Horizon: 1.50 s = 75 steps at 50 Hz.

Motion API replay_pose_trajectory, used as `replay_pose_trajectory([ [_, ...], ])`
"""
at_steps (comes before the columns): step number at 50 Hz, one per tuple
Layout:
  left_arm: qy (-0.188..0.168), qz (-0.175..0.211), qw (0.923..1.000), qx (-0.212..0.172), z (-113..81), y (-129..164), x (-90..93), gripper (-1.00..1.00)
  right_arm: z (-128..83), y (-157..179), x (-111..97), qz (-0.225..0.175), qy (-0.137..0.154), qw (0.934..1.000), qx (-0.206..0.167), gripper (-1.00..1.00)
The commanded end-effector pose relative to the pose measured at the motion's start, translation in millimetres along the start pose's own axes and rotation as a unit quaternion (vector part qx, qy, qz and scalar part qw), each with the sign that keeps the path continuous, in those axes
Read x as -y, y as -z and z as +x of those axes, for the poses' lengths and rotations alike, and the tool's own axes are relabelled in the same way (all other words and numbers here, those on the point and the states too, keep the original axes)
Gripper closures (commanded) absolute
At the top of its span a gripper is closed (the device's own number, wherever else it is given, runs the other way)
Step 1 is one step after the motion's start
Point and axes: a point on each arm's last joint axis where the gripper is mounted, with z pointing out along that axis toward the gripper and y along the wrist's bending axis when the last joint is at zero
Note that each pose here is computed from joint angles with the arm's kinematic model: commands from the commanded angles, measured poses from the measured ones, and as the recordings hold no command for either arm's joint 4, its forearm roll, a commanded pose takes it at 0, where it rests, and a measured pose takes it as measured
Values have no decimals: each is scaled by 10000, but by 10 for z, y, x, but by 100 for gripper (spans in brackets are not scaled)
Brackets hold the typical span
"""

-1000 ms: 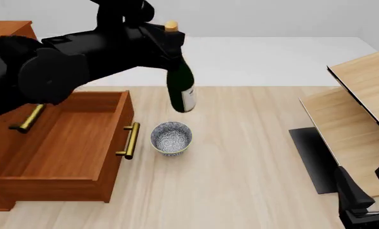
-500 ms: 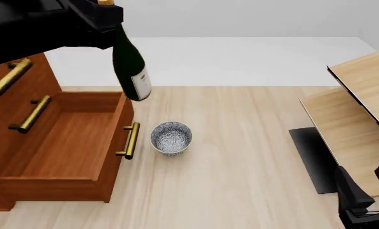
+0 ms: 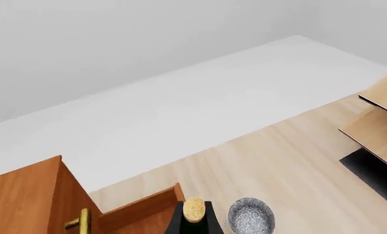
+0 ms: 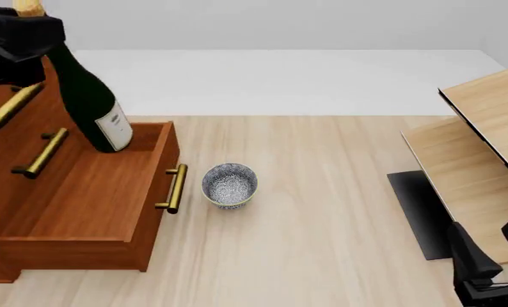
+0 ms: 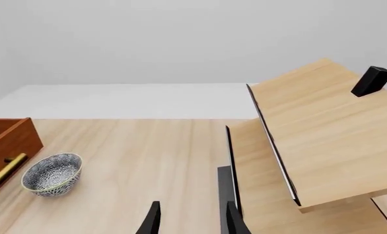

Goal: Put the wine bottle in the bottom drawer of the cabinet.

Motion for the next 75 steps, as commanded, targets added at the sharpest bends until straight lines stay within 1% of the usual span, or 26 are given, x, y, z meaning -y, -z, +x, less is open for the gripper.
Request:
replay_pose_trajectory([
  [1, -16, -289, 9996, -29, 68, 283, -68, 100, 1, 10, -1, -7, 15, 10000, 13, -100],
  [3, 88, -325, 9994, -114, 90, 270, -79, 100, 1, 11, -2, -15, 11, 10000, 15, -100],
  [4, -72, -336, 9992, -211, 134, 246, -81, 100, 1, 10, -1, -10, 14, 10000, 12, -100],
  [5, -50, -347, 9990, -266, 167, 238, -82, 100, 1, 10, -2, -16, 16, 10000, 14, -100],
  [7, 70, -331, 9990, -289, 171, 243, -77, 100, 3, 11, -1, -11, 18, 10000, 17, -100],
  [10, 26, -413, 9987, -295, 192, 291, -93, 100, 1, 9, -2, -15, 31, 10000, 11, -100],
  [11, 146, -394, 9986, -336, 201, 273, -89, 100, 1, 8, -2, -16, 24, 10000, 11, -100],
  [15, 51, -416, 9980, -477, 257, 255, -94, 100, -1, 1, -3, -27, 32, 10000, 6, -100],
  [17, 276, -412, 9973, -545, 257, 223, -97, 100, -3, -5, -4, -30, 35, 10000, 5, -100],
  [20, 81, -435, 9964, -721, 292, 189, -112, 100, -1, -3, -4, -32, 39, 10000, 2, -100],
  [26, 316, -346, 9952, -865, 245, 71, -106, 100, -1, -2, -4, -35, 33, 10000, 3, -100],
  [30, 178, -401, 9938, -1019, 307, 1, -133, 100, 1, 4, -4, -34, 31, 10000, 2, -100],
  [33, 256, -329, 9936, -1047, 286, -56, -116, 100, 0, -2, -3, -28, 34, 10000, 0, -100],
  [35, 72, -403, 9934, -1075, 297, -41, -147, 100, -1, -3, -4, -35, 30, 10000, -2, -100],
  [36, 197, -387, 9927, -1126, 293, -73, -144, 100, -1, -6, -4, -35, 39, 10000, -4, -100],
  [41, 208, -431, 9928, -1102, 234, -83, -169, 100, 0, -5, -4, -31, 42, 10000, -10, -100],
  [45, 176, -461, 9914, -1215, 298, -140, -184, 100, 0, -6, -4, -29, 47, 10000, -8, -100],
  [46, 305, -504, 9910, -1206, 282, -138, -197, 100, 0, -5, -4, -33, 47, 10000, -11, -100],
  [51, 227, -537, 9912, -1189, 270, -159, -217, 100, 0, -7, -3, -24, 49, 10000, -10, -100],
  [54, 299, -595, 9910, -1164, 263, -166, -237, 100, 0, -7, -4, -29, 50, 10000, -11, -100],
  [56, 549, -594, 9904, -1121, 246, -181, -229, 100, 0, -8, -4, -30, 49, 10000, -14, -100],
  [58, 456, -614, 9905, -1144, 269, -186, -239, 100, 0, -8, -3, -27, 50, 10000, -13, -100],
  [63, 537, -616, 9898, -1166, 302, -223, -237, 100, 2, -3, -4, -32, 56, 10000, -17, -100],
  [64, 676, -614, 9892, -1149, 296, -233, -232, 100, 2, -3, -4, -34, 63, 10000, -15, -100],
  [72, 613, -579, 9870, -1369, 428, -328, -225, 100, 2, -4, -3, -26, 69, 10000, -19, -100],
  [75, 737, -567, 9861, -1376, 450, -357, -213, 100, 4, -4, -6, -50, 78, 10000, -25, -100],
])
